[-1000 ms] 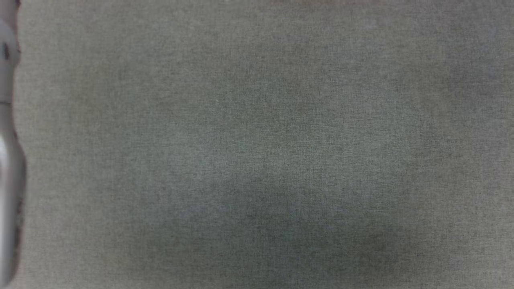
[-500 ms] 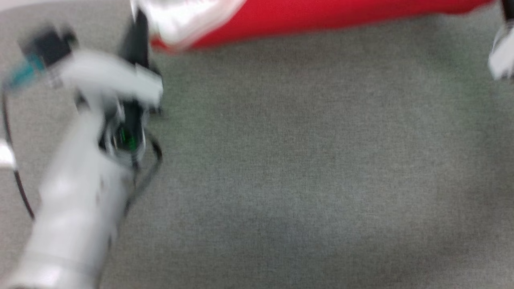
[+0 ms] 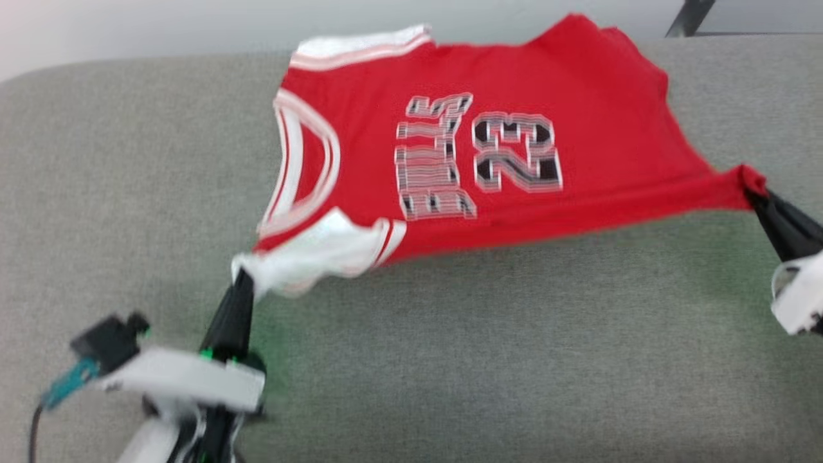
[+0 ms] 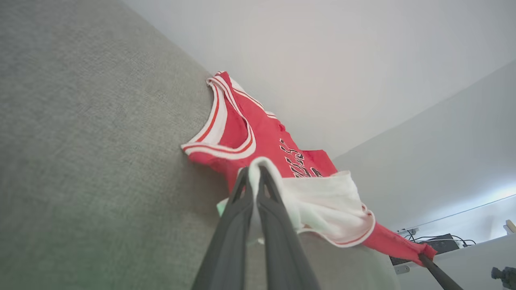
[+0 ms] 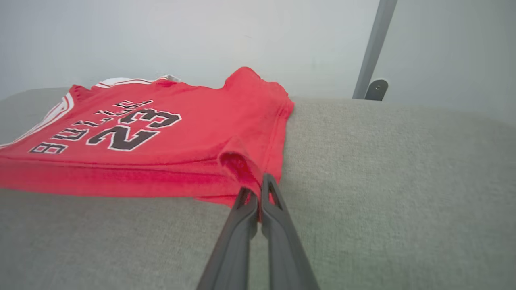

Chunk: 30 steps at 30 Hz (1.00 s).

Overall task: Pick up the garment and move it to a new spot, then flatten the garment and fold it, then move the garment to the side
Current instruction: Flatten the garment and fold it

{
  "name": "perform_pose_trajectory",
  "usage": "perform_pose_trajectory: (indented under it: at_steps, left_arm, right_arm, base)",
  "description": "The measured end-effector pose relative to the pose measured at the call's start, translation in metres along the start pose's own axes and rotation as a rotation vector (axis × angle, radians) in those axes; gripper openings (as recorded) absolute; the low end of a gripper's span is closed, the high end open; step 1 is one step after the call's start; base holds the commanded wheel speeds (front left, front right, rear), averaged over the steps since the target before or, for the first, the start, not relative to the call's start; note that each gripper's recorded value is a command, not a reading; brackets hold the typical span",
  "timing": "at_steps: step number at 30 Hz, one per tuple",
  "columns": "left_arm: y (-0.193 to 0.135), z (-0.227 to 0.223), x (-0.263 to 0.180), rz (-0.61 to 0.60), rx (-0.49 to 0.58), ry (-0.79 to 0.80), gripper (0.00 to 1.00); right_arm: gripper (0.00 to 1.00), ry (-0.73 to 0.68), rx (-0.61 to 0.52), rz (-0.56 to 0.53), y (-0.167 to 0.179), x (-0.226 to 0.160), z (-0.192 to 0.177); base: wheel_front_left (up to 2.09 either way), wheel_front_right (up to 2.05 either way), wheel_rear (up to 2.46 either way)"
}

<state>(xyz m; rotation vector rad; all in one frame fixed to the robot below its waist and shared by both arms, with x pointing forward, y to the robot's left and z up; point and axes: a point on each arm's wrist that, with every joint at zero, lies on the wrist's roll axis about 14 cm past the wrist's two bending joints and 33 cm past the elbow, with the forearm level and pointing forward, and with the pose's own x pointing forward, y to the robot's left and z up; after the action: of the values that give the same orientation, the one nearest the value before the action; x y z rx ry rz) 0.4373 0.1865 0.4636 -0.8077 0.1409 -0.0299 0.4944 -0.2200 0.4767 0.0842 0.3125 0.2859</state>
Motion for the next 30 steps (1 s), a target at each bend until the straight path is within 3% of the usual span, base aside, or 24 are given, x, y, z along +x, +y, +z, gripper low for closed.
perform_pose_trajectory:
  at_steps: [8,13,20,30]
  left_arm:
    - [-0.007,0.0,-0.051,0.046,0.014,0.012,0.0]
    - [-0.015,0.004,-0.06,0.047,0.015,0.006,0.0]
    - [-0.018,0.001,-0.031,0.014,0.096,0.031,0.0]
    - [-0.019,0.0,0.019,-0.026,0.199,0.011,0.0]
  right_arm:
    - [0.0,0.044,0.022,-0.058,-0.005,-0.054,-0.015]
    - [0.0,0.066,0.036,-0.077,0.005,-0.069,-0.015]
    - [0.0,0.131,0.03,-0.061,0.019,-0.055,-0.018]
    - [0.0,0.181,0.023,-0.091,0.001,-0.016,-0.02]
  base:
    - [0.0,0.0,0.0]
    - [0.0,0.0,0.0]
    - [0.0,0.0,0.0]
    - [0.0,0.0,0.0]
